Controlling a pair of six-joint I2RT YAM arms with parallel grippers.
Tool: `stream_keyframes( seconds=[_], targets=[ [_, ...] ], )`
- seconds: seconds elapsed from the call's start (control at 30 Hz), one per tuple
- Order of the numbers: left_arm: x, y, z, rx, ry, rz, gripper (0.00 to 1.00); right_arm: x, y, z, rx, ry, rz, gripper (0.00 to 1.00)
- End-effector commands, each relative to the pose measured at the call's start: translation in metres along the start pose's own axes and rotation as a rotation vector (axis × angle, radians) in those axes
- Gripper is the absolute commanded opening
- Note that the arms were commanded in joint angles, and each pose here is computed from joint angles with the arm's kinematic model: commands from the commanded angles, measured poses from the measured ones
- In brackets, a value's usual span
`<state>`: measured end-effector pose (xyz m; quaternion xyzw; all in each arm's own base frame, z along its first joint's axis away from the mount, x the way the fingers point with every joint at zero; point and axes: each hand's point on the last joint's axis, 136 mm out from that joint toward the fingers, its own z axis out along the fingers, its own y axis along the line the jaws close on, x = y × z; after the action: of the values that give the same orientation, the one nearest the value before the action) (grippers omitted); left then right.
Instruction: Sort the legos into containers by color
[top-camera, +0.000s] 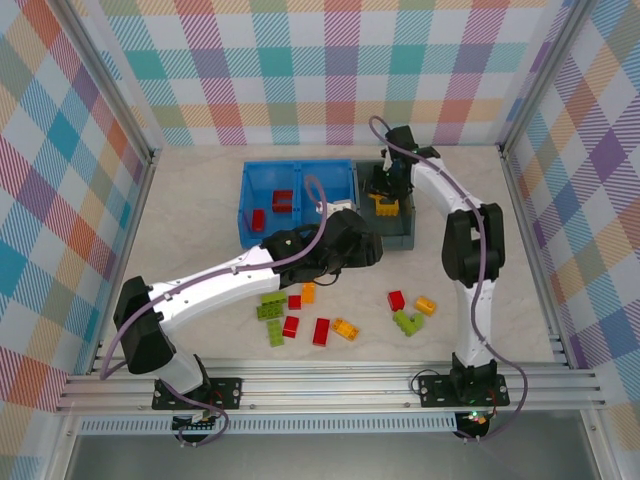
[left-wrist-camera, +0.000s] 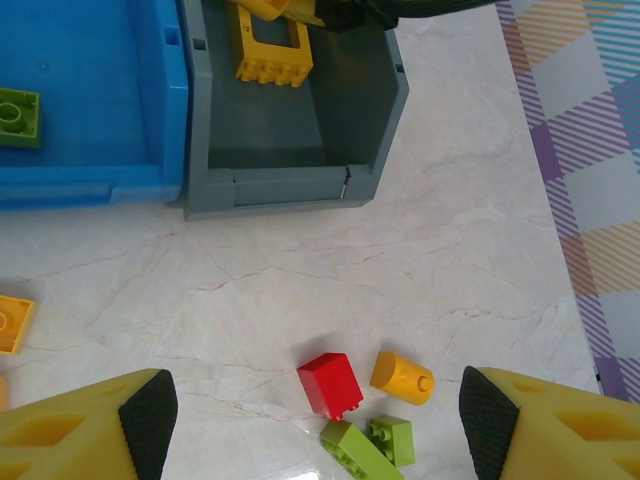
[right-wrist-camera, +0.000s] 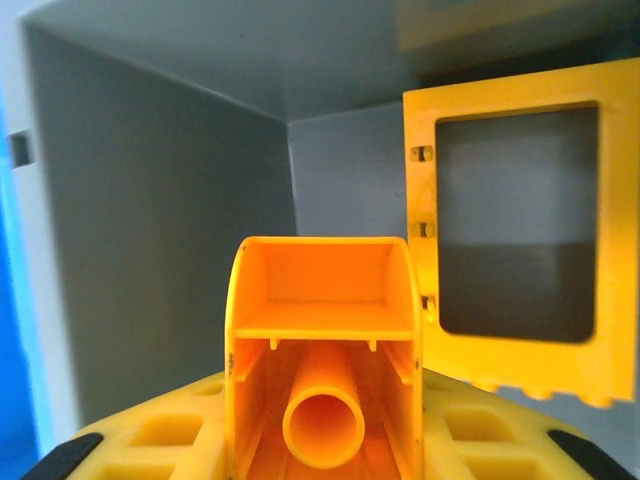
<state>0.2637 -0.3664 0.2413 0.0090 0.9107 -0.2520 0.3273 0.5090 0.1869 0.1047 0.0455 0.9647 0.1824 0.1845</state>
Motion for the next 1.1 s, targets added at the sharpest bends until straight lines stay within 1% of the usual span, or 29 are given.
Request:
stream_keyframes(
  seconds=[0.0,0.07,0.17,0.27,0.4,0.47,0.53,0.67,0.8,0.87,0.93,1.0,1.07],
  targets=[
    [-0.005,-0.001,-0.009,0.0,-0.031,0.028,0.76,0.003,0.004,0.004,-0.009,0.053,-0.018,0.36],
    [-0.003,0.004,-0.012,-0.013,-0.035,0.03,0.76,0.001,0.003,0.009,-0.002,0.059,-0.017,0.38],
    [0.001,0.011,-0.017,-0.019,-0.036,0.031,0.76,-0.001,0.001,0.011,0.011,0.059,-0.017,0.46],
    [0.004,0.017,-0.023,-0.027,-0.037,0.024,0.76,-0.002,0.002,0.01,0.006,0.057,-0.022,0.52],
    [0.008,0.027,-0.03,-0.043,-0.035,0.021,0.76,-0.007,0.006,-0.003,0.002,0.031,-0.038,0.54],
    [0.01,0.033,-0.034,-0.057,-0.037,0.013,0.76,-0.011,0.01,-0.017,0.001,0.007,-0.048,0.53],
    [0.012,0.041,-0.039,-0.079,-0.036,0.0,0.75,-0.018,0.018,-0.038,-0.012,-0.036,-0.06,0.51],
    [0.019,0.058,-0.047,-0.119,-0.022,-0.009,0.75,-0.026,0.033,-0.09,-0.025,-0.131,-0.092,0.49],
    [0.032,0.079,-0.051,-0.168,0.013,0.008,0.75,-0.02,0.045,-0.15,-0.034,-0.229,-0.124,0.49],
    [0.041,0.085,-0.052,-0.165,0.034,0.005,0.75,-0.009,0.046,-0.176,-0.029,-0.264,-0.128,0.49],
    [0.05,0.09,-0.051,-0.155,0.055,-0.018,0.75,0.012,0.043,-0.197,-0.034,-0.284,-0.128,0.49],
    [0.057,0.097,-0.052,-0.16,0.065,-0.055,0.75,0.037,0.042,-0.214,-0.052,-0.289,-0.131,0.5],
    [0.063,0.11,-0.055,-0.184,0.064,-0.089,0.74,0.072,0.044,-0.223,-0.083,-0.265,-0.15,0.51]
  ],
)
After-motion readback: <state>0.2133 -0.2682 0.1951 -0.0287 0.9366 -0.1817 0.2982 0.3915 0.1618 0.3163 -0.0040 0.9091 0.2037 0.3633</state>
